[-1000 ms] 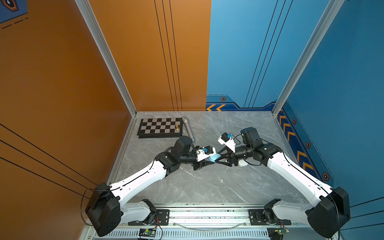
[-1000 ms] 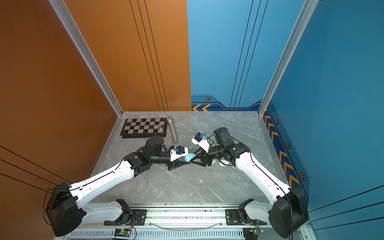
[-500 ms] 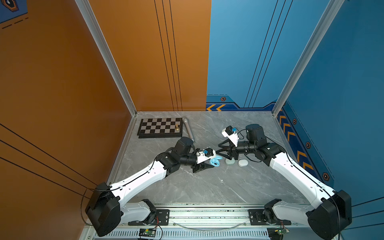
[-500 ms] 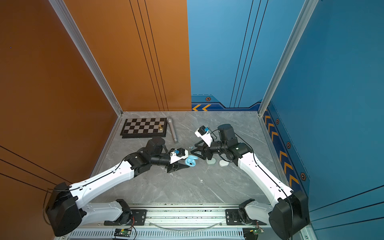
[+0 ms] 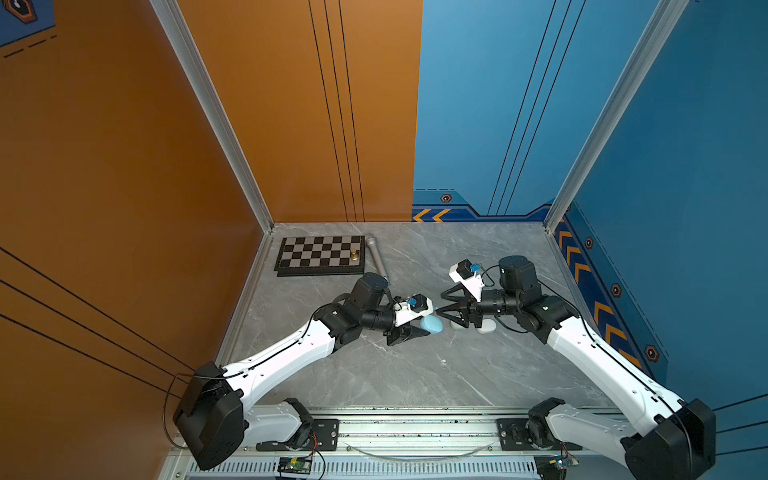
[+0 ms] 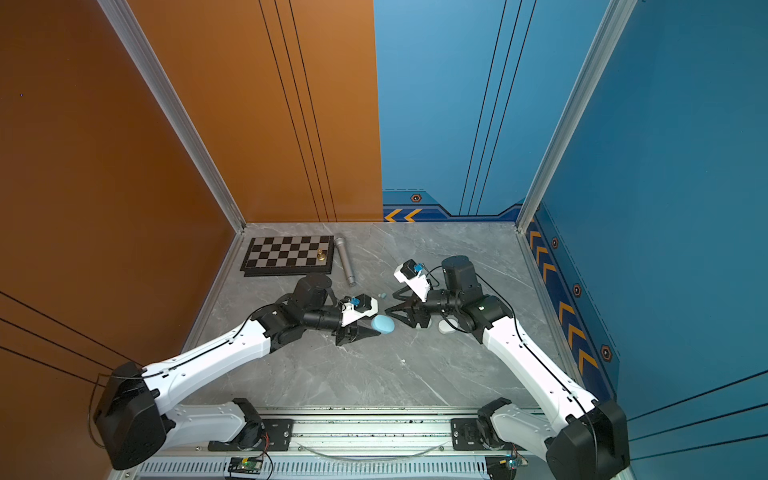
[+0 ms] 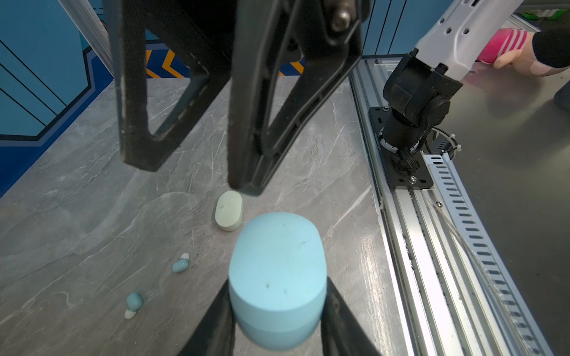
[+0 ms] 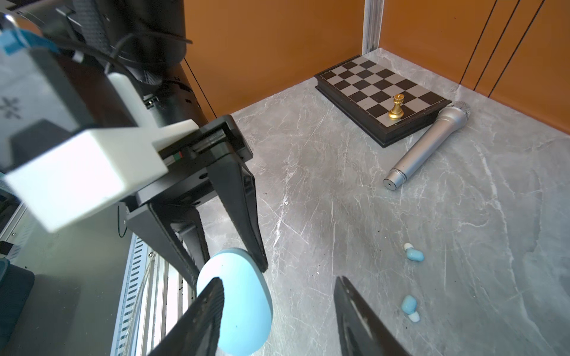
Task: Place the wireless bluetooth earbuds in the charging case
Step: 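Open the right gripper and draw it back from the pale-blue case, then push the lid of the pale-blue case open with the right gripper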
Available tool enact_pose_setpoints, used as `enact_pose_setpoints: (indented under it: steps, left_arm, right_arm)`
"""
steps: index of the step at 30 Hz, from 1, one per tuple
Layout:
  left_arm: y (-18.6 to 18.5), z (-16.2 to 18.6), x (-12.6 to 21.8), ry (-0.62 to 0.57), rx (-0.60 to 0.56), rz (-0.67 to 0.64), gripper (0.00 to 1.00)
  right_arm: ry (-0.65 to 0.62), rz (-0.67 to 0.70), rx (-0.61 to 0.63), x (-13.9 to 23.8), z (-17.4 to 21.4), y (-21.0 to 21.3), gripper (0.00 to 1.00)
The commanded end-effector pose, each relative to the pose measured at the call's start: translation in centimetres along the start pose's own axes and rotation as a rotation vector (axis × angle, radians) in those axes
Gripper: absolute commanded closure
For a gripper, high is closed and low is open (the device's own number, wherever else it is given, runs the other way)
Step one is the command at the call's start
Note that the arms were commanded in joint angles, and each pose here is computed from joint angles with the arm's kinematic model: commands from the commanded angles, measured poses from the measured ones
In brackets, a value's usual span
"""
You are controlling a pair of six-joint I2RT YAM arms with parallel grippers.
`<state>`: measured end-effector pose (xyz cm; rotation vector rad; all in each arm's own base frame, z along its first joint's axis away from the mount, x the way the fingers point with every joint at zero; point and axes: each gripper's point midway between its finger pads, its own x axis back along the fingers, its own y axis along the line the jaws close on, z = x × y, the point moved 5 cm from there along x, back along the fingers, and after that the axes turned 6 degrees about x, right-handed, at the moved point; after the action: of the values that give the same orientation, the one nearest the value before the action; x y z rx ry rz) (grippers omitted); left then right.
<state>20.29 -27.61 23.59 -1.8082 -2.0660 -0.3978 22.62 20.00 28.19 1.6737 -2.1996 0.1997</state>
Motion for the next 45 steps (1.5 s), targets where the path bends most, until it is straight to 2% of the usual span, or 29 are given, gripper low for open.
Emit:
enact_pose_setpoints:
  steps: [1,9,21,45]
  left_arm:
    - [0.3,-1.0,0.3,-0.02,0.01,0.007,1.0]
    - [0.6,-1.7,0.4,-0.022,0.009,0.005,1.0]
    - [0.4,-1.9,0.6,-0.017,0.005,0.008,1.0]
    - [0.1,-1.4,0.4,-0.005,-0.01,0.018,1.0]
  right_arm:
    - [-0.008,-0.002,0.06,0.8,0.0,0.8,0.4]
    - [0.086,-0.052,0.124,0.3,3.0,2.6,0.38]
    - [0.153,-0.03,0.16,-1.9,3.7,1.1,0.33]
    - [0.005,0.036,0.032,-0.8,0.9,-1.6,0.32]
